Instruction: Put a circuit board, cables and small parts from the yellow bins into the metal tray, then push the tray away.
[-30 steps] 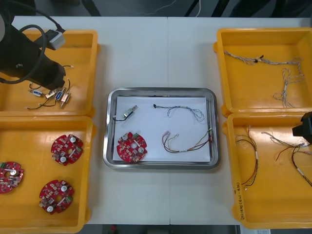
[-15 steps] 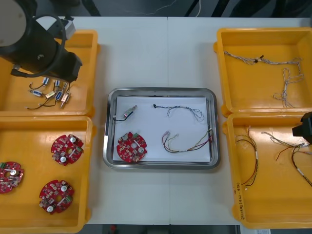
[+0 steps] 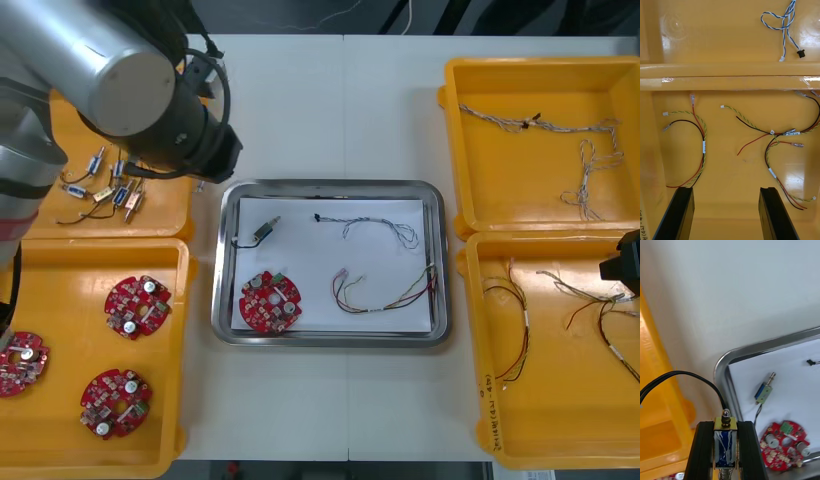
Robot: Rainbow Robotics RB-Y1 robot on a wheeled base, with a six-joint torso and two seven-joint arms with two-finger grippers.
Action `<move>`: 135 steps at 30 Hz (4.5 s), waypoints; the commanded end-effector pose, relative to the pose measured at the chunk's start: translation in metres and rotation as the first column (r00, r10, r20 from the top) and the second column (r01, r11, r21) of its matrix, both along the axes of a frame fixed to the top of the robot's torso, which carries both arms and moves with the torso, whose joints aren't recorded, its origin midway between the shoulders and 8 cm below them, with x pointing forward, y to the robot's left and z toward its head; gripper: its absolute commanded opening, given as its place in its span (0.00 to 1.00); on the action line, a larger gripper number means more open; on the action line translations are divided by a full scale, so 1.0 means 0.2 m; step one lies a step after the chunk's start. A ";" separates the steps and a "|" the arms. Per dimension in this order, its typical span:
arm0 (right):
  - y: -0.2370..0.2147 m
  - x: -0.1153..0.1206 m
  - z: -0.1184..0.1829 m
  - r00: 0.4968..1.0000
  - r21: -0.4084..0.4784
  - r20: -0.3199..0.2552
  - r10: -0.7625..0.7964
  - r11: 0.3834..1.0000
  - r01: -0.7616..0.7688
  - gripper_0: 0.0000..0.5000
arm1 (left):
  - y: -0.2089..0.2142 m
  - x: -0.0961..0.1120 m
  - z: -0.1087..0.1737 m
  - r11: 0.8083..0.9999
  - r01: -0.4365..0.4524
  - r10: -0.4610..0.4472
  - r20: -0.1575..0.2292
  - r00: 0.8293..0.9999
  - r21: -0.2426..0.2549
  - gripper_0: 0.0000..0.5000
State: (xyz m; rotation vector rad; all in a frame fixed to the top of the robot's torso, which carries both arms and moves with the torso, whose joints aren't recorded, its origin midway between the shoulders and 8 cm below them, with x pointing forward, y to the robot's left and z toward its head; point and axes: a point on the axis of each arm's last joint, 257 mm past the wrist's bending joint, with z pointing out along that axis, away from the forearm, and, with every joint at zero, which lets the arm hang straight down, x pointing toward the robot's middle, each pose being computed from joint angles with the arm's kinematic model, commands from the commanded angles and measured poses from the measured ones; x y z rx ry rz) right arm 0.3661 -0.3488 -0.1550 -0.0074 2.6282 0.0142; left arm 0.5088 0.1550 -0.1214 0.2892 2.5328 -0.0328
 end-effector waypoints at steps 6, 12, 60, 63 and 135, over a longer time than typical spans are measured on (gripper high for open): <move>-0.02 -0.01 0.04 0.999 -0.026 0.024 0.023 0.999 -0.022 1.00 | -0.35 0.00 0.03 0.998 0.026 -0.020 0.090 0.996 -0.064 0.00; -0.02 -0.01 0.03 0.999 -0.026 0.023 0.022 0.999 -0.022 1.00 | -0.46 -0.03 -0.04 0.997 0.022 -0.015 0.088 0.996 -0.073 0.00; -0.02 -0.02 0.03 1.000 -0.025 0.019 0.022 0.999 -0.021 1.00 | -0.60 0.04 -0.50 0.997 0.000 0.003 0.034 0.999 -0.079 1.00; -0.02 -0.02 0.02 1.000 -0.025 0.016 0.020 1.000 -0.020 1.00 | -0.60 0.04 -0.49 0.997 -0.006 0.009 0.034 0.999 -0.082 1.00; 0.22 -0.01 0.08 0.977 -0.045 -0.026 0.212 0.976 -0.213 1.00 | 0.99 -0.32 0.24 0.988 -0.151 0.152 -0.006 0.988 0.031 1.00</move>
